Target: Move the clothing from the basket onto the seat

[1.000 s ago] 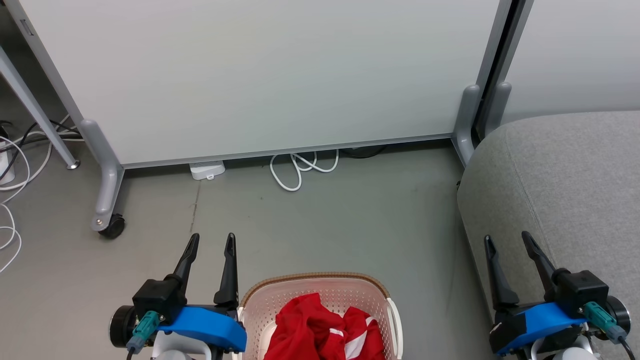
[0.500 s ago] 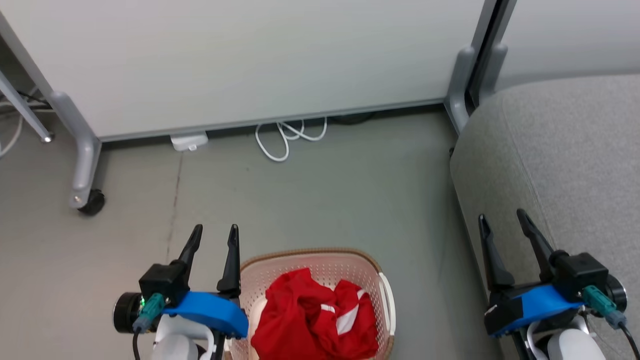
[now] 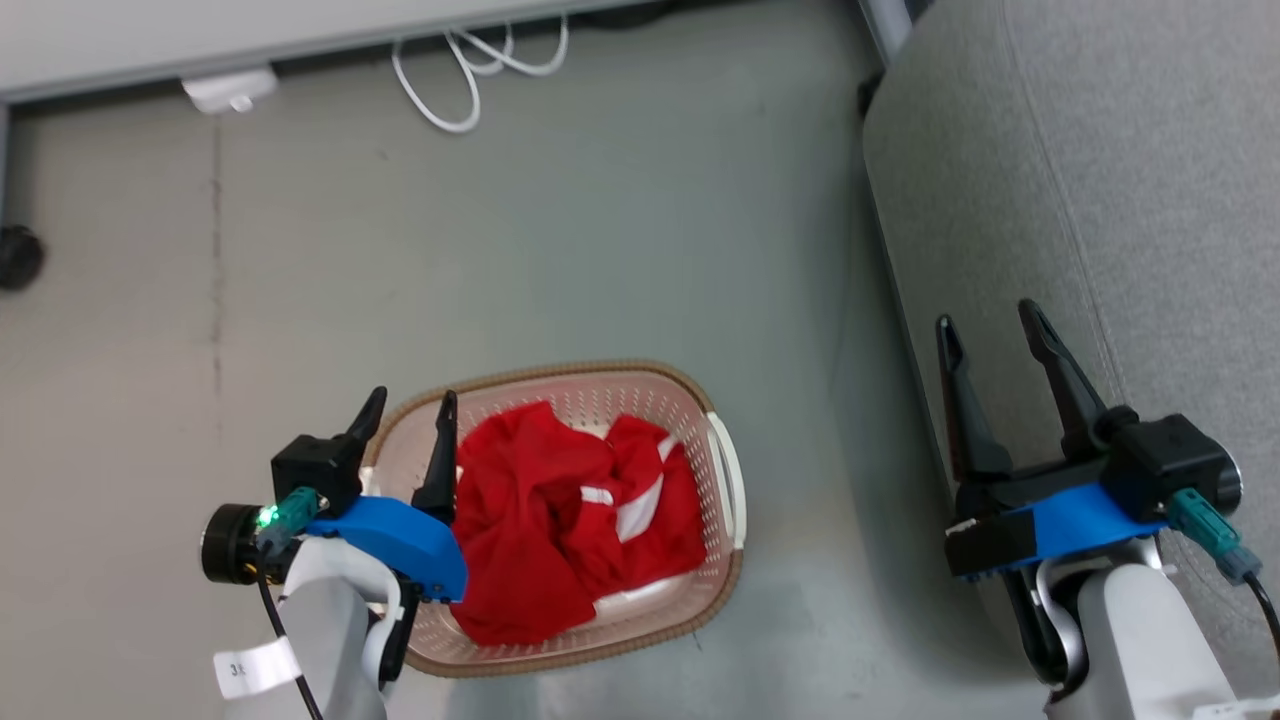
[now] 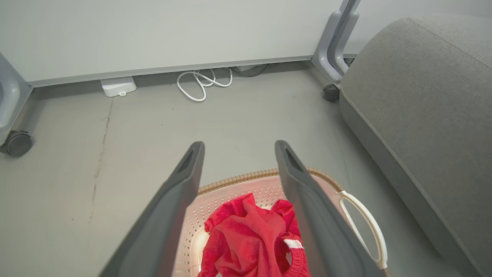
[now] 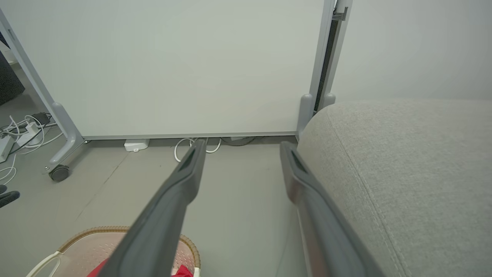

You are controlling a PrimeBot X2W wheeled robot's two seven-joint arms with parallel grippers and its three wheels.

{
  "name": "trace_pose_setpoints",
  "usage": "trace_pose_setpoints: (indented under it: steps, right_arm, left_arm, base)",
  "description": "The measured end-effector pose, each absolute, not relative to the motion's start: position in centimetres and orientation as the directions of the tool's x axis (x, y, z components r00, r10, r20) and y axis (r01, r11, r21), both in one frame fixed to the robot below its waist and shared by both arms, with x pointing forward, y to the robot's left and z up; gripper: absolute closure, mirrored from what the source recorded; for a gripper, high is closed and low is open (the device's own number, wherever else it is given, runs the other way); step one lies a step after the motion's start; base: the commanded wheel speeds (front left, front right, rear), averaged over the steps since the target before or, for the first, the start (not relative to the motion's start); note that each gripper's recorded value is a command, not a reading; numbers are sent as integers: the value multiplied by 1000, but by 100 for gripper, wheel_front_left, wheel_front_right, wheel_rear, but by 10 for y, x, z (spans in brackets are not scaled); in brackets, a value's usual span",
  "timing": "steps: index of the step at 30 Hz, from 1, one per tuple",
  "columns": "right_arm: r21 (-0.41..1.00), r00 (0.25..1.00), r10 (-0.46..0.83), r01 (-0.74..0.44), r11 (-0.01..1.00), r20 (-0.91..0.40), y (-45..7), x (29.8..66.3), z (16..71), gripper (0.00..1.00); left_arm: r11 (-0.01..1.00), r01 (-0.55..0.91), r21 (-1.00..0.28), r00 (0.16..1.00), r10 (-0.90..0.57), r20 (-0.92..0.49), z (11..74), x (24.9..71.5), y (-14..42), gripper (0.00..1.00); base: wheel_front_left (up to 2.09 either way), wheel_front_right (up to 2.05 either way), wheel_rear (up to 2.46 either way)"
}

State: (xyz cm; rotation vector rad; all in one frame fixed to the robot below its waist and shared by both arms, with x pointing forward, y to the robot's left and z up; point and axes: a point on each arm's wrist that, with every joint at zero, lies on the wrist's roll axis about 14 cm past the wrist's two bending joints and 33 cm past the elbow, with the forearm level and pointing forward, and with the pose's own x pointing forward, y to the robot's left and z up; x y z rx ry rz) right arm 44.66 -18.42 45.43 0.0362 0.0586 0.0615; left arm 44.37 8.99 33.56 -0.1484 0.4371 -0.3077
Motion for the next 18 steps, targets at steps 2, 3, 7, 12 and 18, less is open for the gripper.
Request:
trace_pose_setpoints:
  steps: [2,3,7,12,18]
  right_arm:
    - [38,995,63,-60,997,-75,-185,452,445,0]
    - [39,995,61,-58,998,-80,-186,454,441,0]
    - [38,991,42,-37,999,-124,-194,457,420,0]
    - [31,986,16,-11,999,-165,-205,460,400,0]
    - [29,977,-13,20,999,-213,-216,457,381,0]
  left_arm:
    - [941,265,-210,836,-333,-437,316,446,88,0]
    - [939,270,-212,823,-339,-456,307,447,86,0]
    - [928,297,-226,760,-373,-532,270,445,74,0]
    - [904,358,-231,653,-420,-630,227,430,59,0]
    - [881,398,-256,545,-451,-707,190,414,47,0]
  base:
    - [0,0,0]
    - [0,0,0]
    - [0,0,0]
    - [0,0,0]
    - [0,0,0]
